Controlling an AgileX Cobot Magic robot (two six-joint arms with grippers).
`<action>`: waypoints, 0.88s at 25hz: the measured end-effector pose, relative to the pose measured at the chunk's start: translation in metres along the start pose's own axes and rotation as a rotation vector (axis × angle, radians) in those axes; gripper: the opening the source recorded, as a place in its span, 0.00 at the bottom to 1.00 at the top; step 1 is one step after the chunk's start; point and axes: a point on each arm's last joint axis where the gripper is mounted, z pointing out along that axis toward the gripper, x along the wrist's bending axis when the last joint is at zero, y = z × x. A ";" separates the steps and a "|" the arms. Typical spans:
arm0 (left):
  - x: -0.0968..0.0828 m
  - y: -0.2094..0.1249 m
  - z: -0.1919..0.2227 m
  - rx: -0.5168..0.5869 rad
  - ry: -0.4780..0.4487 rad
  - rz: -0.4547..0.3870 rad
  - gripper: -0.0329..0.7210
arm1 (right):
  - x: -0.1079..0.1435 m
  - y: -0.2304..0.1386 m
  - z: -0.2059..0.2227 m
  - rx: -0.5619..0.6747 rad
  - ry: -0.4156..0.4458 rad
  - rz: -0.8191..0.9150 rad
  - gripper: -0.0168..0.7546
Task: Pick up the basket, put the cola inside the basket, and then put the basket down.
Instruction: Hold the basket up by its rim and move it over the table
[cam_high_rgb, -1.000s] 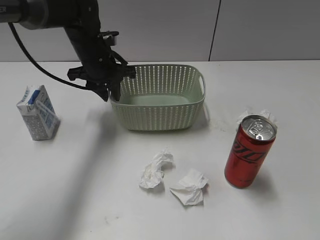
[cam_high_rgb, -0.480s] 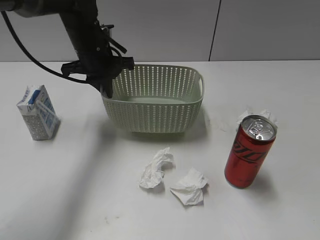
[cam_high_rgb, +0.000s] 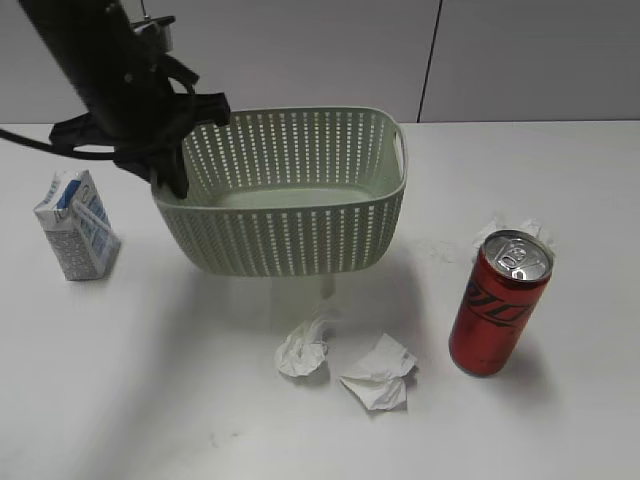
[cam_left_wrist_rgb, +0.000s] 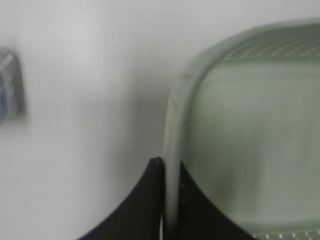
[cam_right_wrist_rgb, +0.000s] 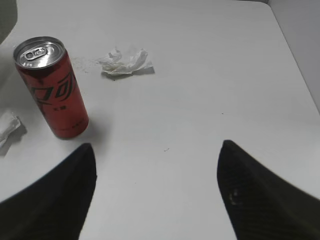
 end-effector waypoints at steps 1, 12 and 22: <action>0.000 -0.011 -0.006 -0.017 -0.009 0.001 0.04 | 0.000 0.000 0.000 0.000 0.000 0.000 0.78; 0.013 -0.098 0.009 0.001 0.012 -0.023 0.04 | 0.001 0.002 0.002 0.018 0.011 0.000 0.78; 0.015 -0.097 0.017 -0.062 -0.009 -0.039 0.04 | 0.008 0.084 0.026 0.262 0.109 0.049 0.78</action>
